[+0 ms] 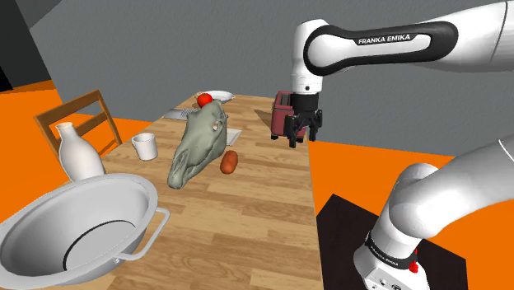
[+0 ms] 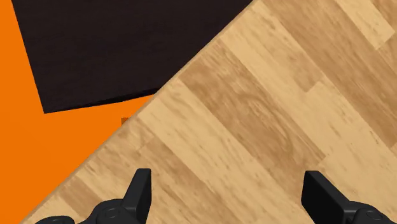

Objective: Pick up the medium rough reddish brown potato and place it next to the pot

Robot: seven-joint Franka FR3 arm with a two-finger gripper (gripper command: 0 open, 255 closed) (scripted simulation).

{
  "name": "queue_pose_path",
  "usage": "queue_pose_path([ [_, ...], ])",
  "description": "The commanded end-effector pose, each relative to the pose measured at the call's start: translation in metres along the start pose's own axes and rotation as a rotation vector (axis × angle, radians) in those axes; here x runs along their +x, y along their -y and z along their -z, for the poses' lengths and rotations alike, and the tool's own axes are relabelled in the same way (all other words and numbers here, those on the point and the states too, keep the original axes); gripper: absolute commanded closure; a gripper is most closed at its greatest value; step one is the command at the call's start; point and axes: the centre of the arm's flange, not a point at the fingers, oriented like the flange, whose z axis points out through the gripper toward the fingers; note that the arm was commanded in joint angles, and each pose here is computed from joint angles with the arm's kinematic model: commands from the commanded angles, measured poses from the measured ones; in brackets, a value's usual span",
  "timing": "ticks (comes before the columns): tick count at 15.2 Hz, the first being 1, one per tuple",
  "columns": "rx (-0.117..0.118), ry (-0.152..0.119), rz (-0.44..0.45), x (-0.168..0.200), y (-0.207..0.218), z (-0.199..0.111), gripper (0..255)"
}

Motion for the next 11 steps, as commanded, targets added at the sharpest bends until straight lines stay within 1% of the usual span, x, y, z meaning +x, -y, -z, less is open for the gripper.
queue_pose_path([
  [1, 0.011, -0.007, -0.058, 0.023, 0.013, -0.009, 0],
  [11, 0.06, -0.037, -0.333, 0.133, 0.056, -0.049, 0],
])
